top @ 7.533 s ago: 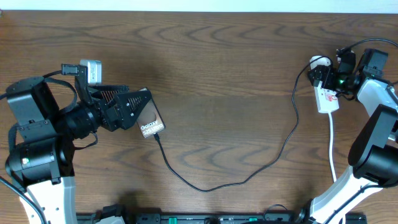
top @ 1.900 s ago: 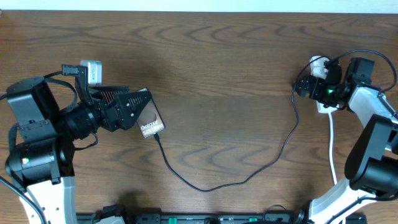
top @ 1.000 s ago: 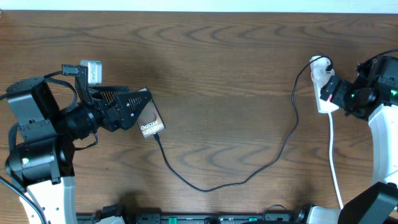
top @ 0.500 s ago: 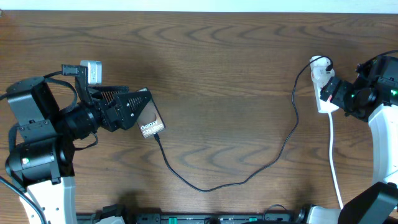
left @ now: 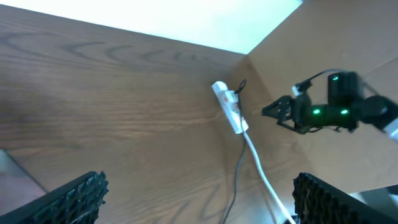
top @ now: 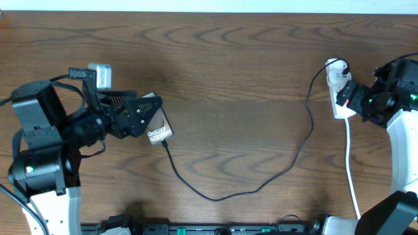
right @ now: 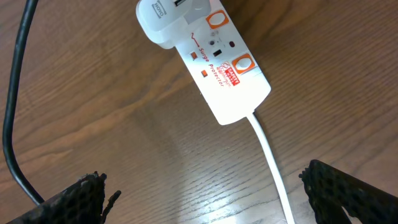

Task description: Plug charger to phone and switch on socket

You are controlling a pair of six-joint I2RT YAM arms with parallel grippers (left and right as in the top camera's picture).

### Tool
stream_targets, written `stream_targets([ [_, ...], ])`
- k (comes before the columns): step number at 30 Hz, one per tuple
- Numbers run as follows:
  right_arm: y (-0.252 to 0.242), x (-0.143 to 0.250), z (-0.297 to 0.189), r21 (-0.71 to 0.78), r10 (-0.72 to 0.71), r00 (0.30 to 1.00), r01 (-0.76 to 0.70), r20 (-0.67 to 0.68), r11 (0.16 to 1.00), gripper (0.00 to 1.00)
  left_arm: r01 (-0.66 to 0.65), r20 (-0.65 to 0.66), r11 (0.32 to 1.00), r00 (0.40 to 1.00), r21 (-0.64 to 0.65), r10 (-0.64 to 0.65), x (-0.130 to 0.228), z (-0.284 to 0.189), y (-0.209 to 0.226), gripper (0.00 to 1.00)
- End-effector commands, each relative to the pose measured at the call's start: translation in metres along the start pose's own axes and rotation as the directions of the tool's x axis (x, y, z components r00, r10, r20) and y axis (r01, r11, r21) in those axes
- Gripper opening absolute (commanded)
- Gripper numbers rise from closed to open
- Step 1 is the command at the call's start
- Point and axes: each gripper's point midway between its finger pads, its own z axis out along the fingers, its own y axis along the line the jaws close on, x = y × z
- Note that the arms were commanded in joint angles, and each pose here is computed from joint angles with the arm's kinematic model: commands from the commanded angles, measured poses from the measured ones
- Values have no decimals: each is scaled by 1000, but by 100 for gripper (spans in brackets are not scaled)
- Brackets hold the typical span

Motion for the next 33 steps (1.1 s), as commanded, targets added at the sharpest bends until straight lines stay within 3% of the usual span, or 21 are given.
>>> stream_targets([
  [1,-1,-7,-8,9,12,1000,-12,28,1000,99,-76,3,987,997,-144,78,7,-5,1,98],
  [4,-1,-7,-8,9,12,1000,-12,28,1000,99,-124,-13,944,992,-306,126,17,-13,9,98],
  [10,-1,-7,-8,9,12,1000,-12,28,1000,99,-206,59,876,965,-436,257,32,-39,7,98],
  [16,-1,-7,-8,9,12,1000,-12,28,1000,99,-299,161,837,898,-457,409,49,-47,11,98],
  [22,-1,-7,-8,9,12,1000,-12,28,1000,99,-415,264,769,769,-486,583,64,-47,17,98],
  [26,-1,-7,-8,9,12,1000,-12,28,1000,99,-458,295,725,699,-515,651,75,-42,27,98],
  [33,-1,-7,-8,9,12,1000,-12,28,1000,99,-447,345,699,641,-559,686,85,-29,56,98],
])
